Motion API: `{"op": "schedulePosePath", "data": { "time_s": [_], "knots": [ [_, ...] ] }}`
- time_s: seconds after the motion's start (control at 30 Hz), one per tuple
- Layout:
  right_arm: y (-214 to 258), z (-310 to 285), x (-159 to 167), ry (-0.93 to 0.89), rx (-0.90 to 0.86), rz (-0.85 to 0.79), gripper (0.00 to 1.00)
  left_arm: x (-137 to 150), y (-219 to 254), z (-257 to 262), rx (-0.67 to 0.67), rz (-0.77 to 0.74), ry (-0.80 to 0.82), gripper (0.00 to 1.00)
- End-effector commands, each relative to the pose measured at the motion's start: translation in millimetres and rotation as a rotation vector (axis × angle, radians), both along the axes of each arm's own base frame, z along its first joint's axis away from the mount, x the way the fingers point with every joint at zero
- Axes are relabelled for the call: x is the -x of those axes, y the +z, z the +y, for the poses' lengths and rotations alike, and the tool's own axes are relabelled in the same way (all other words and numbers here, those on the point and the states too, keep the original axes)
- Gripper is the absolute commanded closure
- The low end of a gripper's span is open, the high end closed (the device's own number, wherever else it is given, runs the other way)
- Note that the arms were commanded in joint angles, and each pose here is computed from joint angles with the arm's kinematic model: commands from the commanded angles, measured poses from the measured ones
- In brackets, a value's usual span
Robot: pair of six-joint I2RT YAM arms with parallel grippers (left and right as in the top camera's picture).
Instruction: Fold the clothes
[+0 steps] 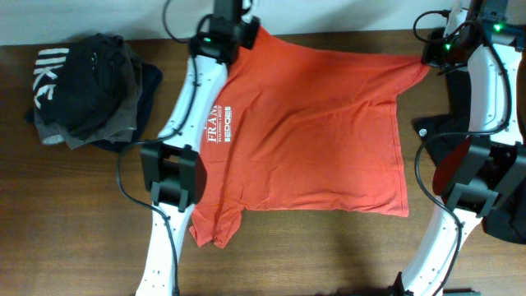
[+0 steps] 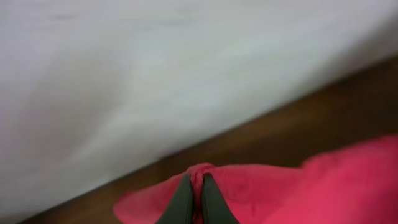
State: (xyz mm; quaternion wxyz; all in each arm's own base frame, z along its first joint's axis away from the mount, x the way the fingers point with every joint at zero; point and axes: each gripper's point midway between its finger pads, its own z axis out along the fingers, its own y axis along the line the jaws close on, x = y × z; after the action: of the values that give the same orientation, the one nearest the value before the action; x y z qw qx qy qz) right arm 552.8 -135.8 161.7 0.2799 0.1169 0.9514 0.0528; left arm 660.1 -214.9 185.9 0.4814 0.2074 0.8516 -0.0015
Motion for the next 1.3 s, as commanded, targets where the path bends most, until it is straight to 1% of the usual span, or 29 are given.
{"op": "schedulePosePath", "data": {
  "time_s": [0.0,0.27,0.47,0.57,0.73,0.93,1.13,1.27],
  "knots": [
    [1.6,-7.6,3.0,-0.021,0.019,0.005,0.96,11.3,0.1,-24.7,-0.019,0.009,-0.059,0.99],
    [0.7,-7.1,4.5,-0.02,0.017,0.012,0.96,39.0,-16.9,-60.6,-0.052,0.087,-0.128,0.99],
    [-0.7,-6.8,6.7,-0.021,0.014,0.022,0.96,46.1,-25.3,-59.0,-0.07,0.128,-0.128,0.99],
    [-1.3,-6.6,7.8,-0.021,0.013,0.027,0.96,56.2,-30.3,-54.4,-0.091,0.182,-0.128,0.99],
    [-2.1,-6.1,9.2,-0.021,0.01,0.034,0.96,91.1,-24.9,-38.2,-0.129,0.327,-0.113,0.99],
    [-2.4,-5.8,9.6,-0.021,0.009,0.036,0.96,134.5,-7.9,-24.0,-0.156,0.457,-0.11,0.99],
    [-3.3,-5.4,11.1,-0.021,0.007,0.043,0.95,174.8,-34.2,-27.8,-0.156,0.65,-0.173,0.99],
    [-4.1,-4.9,12.5,-0.021,0.005,0.049,0.96,190.8,-61.7,-19.6,-0.199,0.765,-0.164,0.99]
  ]
}}
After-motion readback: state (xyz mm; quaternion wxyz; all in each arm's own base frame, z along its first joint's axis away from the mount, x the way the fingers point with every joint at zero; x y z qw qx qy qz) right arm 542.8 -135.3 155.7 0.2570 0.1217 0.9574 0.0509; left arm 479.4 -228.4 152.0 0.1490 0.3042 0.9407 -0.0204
